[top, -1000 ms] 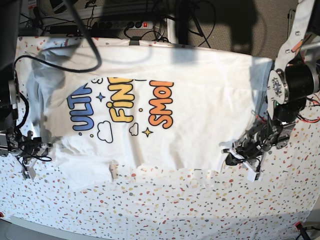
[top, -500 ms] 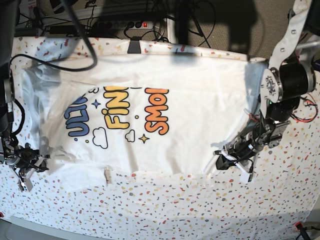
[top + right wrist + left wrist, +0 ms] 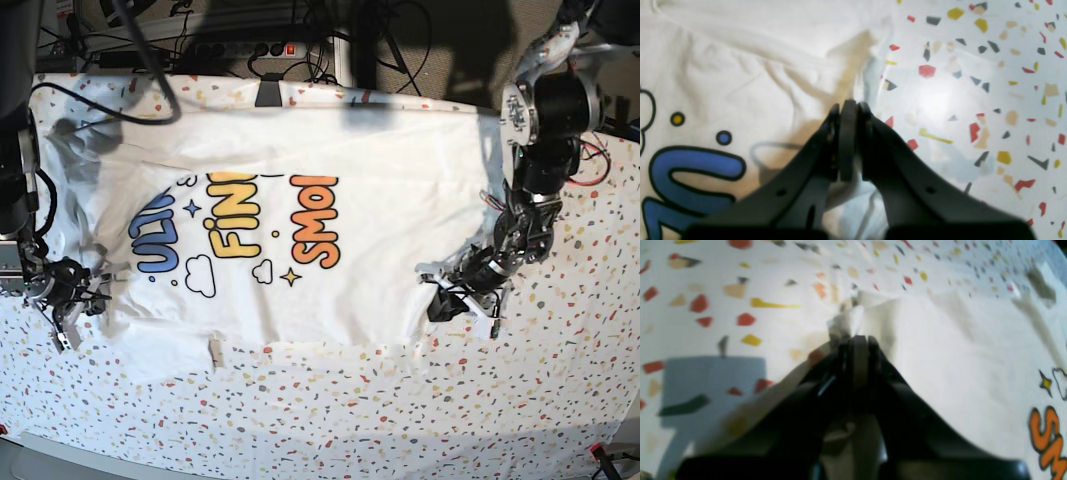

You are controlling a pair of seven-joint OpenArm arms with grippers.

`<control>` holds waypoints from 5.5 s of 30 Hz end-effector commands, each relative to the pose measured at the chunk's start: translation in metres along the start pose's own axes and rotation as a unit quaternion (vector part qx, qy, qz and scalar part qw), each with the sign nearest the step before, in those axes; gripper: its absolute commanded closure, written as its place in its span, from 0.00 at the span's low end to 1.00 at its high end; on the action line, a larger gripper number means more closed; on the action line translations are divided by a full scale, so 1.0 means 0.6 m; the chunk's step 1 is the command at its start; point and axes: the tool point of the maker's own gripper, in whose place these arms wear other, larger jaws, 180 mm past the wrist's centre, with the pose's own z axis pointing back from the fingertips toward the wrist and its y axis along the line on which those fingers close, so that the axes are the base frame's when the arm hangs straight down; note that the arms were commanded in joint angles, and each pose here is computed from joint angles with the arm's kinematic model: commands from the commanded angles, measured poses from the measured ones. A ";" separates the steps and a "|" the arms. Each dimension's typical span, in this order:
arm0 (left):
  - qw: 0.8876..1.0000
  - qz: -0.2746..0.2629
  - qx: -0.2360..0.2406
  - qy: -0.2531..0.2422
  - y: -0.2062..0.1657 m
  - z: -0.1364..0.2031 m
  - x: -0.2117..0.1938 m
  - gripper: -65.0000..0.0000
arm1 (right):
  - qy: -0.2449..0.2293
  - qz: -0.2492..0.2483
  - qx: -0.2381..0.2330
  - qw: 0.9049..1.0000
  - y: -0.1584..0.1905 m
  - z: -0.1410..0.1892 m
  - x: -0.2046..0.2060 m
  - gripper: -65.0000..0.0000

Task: Fold the T-shirt properly
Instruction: 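Grasp the hem corners with both grippers and lift them, then fold the hem over toward the collar edge with both grippers, then lower the hem onto the folded shirt and open both grippers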

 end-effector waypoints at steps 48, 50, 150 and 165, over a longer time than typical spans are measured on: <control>0.991 -0.049 0.039 -0.120 -0.026 0.236 0.076 1.00 | -0.160 -0.092 -0.071 0.980 -0.037 0.339 -0.080 1.00; 0.991 -0.039 0.039 -0.120 -0.019 0.243 0.078 1.00 | -0.162 -0.097 -0.086 0.978 -0.045 0.345 -0.087 1.00; 0.994 -0.039 0.099 -0.030 0.049 0.337 -0.029 0.39 | 0.169 -0.071 -0.004 0.983 0.055 0.066 -0.080 0.47; 0.994 -0.038 0.099 -0.027 0.049 0.337 -0.031 0.39 | 0.134 -0.048 -0.007 0.990 0.039 0.074 -0.040 1.00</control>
